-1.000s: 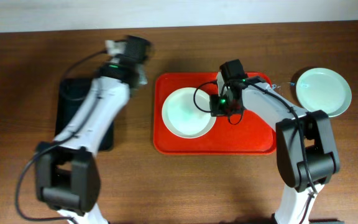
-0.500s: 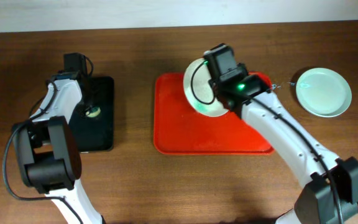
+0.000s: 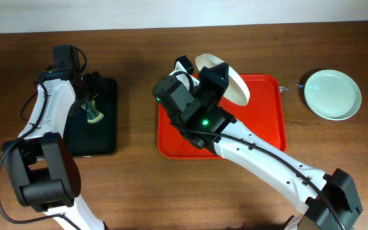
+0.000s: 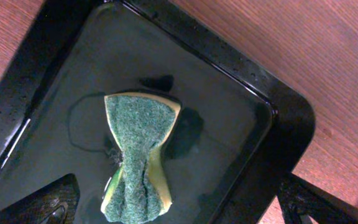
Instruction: Clean dirty plates on tray and stack at the side
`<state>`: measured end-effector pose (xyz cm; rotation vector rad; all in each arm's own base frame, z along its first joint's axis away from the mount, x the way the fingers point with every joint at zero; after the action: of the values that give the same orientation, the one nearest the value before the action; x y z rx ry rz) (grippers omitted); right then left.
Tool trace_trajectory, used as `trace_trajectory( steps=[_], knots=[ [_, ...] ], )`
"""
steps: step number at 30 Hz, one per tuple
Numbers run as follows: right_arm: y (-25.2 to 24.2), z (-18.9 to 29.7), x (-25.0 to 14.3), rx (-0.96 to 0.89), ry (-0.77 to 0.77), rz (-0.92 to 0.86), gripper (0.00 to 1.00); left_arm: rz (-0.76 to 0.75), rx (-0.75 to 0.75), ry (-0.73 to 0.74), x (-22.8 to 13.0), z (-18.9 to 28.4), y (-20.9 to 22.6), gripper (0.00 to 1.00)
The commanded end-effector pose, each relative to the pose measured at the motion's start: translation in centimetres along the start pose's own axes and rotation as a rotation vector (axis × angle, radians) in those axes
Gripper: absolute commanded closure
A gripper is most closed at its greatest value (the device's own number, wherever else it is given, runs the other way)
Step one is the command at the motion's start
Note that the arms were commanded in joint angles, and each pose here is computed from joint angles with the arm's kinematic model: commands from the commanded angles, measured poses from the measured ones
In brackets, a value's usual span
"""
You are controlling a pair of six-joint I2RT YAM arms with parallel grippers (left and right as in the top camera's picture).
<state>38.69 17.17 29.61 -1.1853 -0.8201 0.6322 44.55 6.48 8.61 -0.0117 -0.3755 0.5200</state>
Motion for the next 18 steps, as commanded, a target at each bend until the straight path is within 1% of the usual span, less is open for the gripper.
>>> trace_trajectory(
  steps=[1, 2, 3, 4, 5, 6, 7, 8, 9, 10, 11, 12, 13, 14, 15, 16, 18],
  knots=[
    [-0.7, -1.3, -1.4, -0.002, 0.043, -0.181, 0.96, 0.003, -0.024, -0.024, 0.8, 1.0, -0.3, 0.01],
    [1.7, -1.9, -1.3, 0.131, 0.012, -0.172, 0.96, 0.003, -0.024, -0.024, 0.8, 1.0, -0.3, 0.01],
    [5.4, -1.9, -1.6, 0.349, -0.027, -0.058, 0.96, 0.003, -0.024, -0.024, 0.8, 1.0, -0.3, 0.01],
    [5.9, -2.6, -3.0, 0.377, 0.006, 0.026, 0.96, 0.003, -0.024, -0.024, 0.8, 1.0, -0.3, 0.01],
    [4.2, -3.6, -4.3, 0.273, 0.077, 0.007, 0.96, 0.003, -0.024, -0.024, 0.8, 1.0, -0.3, 0.01],
    [1.9, -4.3, -5.2, 0.130, 0.144, -0.089, 0.96, 0.003, -0.024, -0.024, 0.8, 1.0, -0.3, 0.01],
    [0.8, -5.0, -5.3, 0.070, 0.164, -0.216, 0.96, 0.003, -0.024, -0.024, 0.8, 1.0, -0.3, 0.01],
    [2.5, -5.3, -4.7, 0.185, 0.131, -0.249, 0.96, 0.003, -0.024, -0.024, 0.8, 1.0, -0.3, 0.01],
    [6.1, -4.9, -4.1, 0.430, 0.078, -0.209, 0.96, 0.003, -0.024, -0.024, 0.8, 1.0, -0.3, 0.01],
    [8.0, -4.6, -4.1, 0.578, 0.053, -0.179, 0.96, 0.003, -0.024, -0.024, 0.8, 1.0, -0.3, 0.01],
    [9.3, -5.0, -4.6, 0.695, 0.064, -0.231, 0.96, 0.003, -0.024, -0.024, 0.8, 1.0, -0.3, 0.01],
    [9.4, -6.3, -5.4, 0.737, 0.115, -0.355, 0.96, 0.003, -0.024, -0.024, 0.8, 1.0, -0.3, 0.01],
    [9.1, -8.4, -6.8, 0.767, 0.196, -0.542, 0.96, 0.003, -0.024, -0.024, 0.8, 1.0, -0.3, 0.01],
    [8.9, -10.4, -8.3, 0.818, 0.264, -0.704, 0.96, 0.003, -0.024, -0.024, 0.8, 1.0, -0.3, 0.01],
    [8.5, -12.0, -9.9, 0.877, 0.304, -0.815, 0.96, 0.003, -0.024, -0.024, 0.8, 1.0, -0.3, 0.01],
    [8.0, -14.2, -12.3, 0.961, 0.341, -0.960, 0.96, 0.003, -0.024, -0.024, 0.8, 1.0, -0.3, 0.01],
    [7.1, -16.8, -15.8, 1.031, 0.371, -1.112, 0.96, 0.003, -0.024, -0.024, 0.8, 1.0, -0.3, 0.01]
  ],
)
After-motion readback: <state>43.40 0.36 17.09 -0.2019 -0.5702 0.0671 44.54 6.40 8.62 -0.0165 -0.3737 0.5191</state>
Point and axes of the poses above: each gripper's point midway between its finger pads, its own z axis back along the fingers, its own y axis along the line the jaws close on, x = y × z, the point moved 1 cm from there along z, back along the fingers, and after that the axes turned 5 degrees about -z, right-handed, at the moved point
